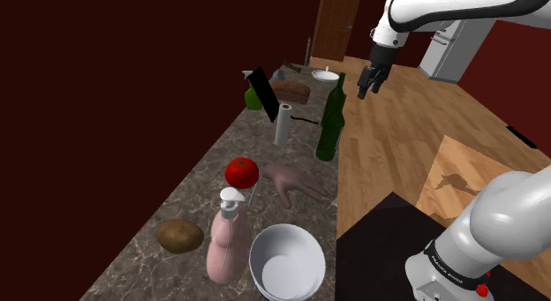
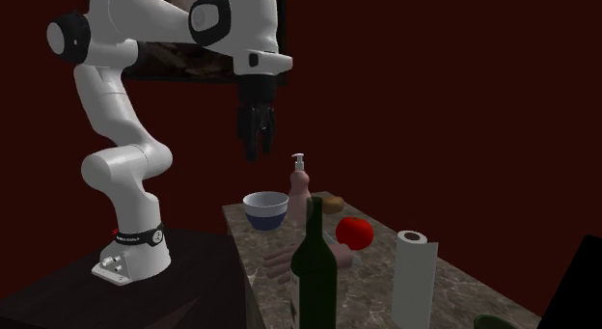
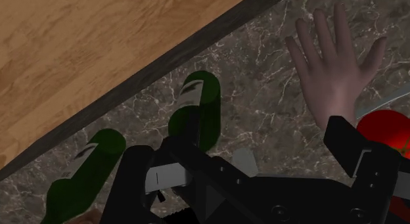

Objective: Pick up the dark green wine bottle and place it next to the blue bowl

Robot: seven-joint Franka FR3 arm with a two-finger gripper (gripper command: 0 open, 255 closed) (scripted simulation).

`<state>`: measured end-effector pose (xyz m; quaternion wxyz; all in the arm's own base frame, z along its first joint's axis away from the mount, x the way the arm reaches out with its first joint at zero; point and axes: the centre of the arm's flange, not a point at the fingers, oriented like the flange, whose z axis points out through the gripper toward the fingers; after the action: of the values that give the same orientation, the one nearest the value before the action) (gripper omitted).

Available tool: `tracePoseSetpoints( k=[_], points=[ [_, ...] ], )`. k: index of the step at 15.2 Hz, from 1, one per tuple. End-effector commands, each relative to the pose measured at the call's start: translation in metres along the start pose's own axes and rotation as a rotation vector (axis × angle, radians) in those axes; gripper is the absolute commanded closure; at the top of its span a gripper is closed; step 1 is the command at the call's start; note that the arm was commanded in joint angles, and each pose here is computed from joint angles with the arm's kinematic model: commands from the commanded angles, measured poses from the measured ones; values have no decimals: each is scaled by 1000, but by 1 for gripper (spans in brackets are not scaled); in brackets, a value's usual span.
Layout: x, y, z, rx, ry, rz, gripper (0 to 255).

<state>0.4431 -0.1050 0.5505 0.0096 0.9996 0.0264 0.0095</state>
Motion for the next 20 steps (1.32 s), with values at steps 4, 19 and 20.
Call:
tracePoseSetpoints(
  k=[4,19,20],
  points=[
    [54,34,23,31,3,-2,0],
    [123,76,95,72,5,-4,0],
    [124,76,95,72,5,-4,0]
  ],
)
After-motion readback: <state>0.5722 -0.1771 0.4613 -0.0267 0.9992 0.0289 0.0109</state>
